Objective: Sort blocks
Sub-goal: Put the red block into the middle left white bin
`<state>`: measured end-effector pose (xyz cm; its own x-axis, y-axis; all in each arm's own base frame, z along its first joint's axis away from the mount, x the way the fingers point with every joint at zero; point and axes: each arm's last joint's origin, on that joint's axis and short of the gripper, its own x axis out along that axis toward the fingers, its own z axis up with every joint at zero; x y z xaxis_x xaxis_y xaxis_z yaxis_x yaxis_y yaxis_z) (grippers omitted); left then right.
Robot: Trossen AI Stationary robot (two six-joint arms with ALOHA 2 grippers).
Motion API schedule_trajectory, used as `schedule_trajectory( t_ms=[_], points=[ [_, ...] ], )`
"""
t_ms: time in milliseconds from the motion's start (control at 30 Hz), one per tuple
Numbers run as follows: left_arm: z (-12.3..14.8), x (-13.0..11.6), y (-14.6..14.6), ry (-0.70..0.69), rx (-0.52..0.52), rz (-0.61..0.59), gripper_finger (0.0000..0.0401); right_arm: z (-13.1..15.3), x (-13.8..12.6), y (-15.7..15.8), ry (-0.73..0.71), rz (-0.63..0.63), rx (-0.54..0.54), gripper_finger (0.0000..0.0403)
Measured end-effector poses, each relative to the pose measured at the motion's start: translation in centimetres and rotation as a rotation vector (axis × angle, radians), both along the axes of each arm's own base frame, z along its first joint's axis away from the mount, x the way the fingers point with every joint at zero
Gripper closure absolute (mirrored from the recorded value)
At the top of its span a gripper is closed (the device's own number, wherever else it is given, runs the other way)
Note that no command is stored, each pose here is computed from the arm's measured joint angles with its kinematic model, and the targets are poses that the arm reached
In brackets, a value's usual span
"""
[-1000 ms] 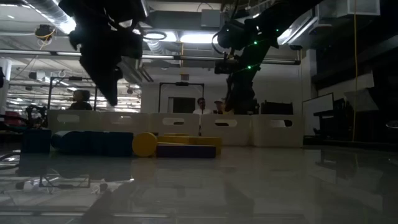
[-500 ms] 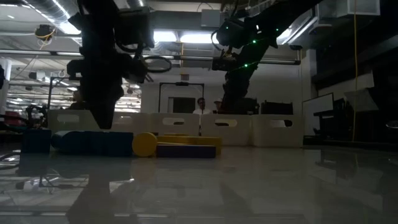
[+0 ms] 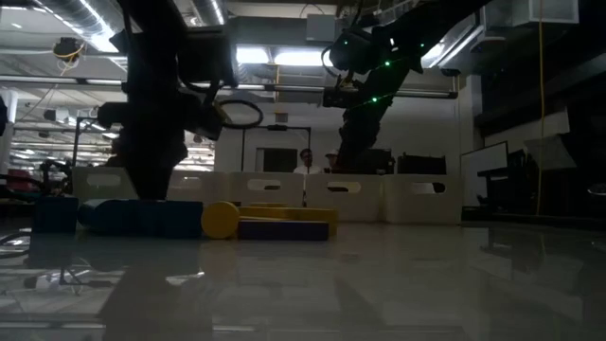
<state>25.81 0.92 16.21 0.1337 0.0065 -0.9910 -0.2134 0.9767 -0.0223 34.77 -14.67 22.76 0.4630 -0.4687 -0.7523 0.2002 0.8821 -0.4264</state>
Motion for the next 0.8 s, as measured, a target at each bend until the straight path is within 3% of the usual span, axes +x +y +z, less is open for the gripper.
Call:
schedule_trajectory(
  t_ms=[333, 433, 567, 667, 800],
  points=[
    [-2.2, 0.6, -0.6, 0.089, 0.002, -0.052, 0.0251, 0.0, 0.0, 0.1, -0.003, 0.01, 0.017, 0.0127],
    [-2.2, 0.6, -0.6, 0.089, 0.005, -0.054, 0.0259, -0.1, 0.2, 0.5, -0.034, 0.018, 0.074, 0.0127],
    [-1.5, 0.3, -0.4, 0.066, 0.014, -0.056, 0.0289, -0.1, 0.9, 2.2, -0.09, 0.124, 0.219, 0.0127],
    [-0.3, 0.0, 0.0, 0.034, 0.032, -0.044, 0.0289, -0.1, 1.5, 4.2, -0.113, 0.226, 0.311, 0.0127],
    [1.2, -0.6, 0.5, 0.001, 0.053, -0.042, 0.0289, 0.0, 2.4, 7.5, -0.115, 0.333, 0.337, 0.0127]
  ],
)
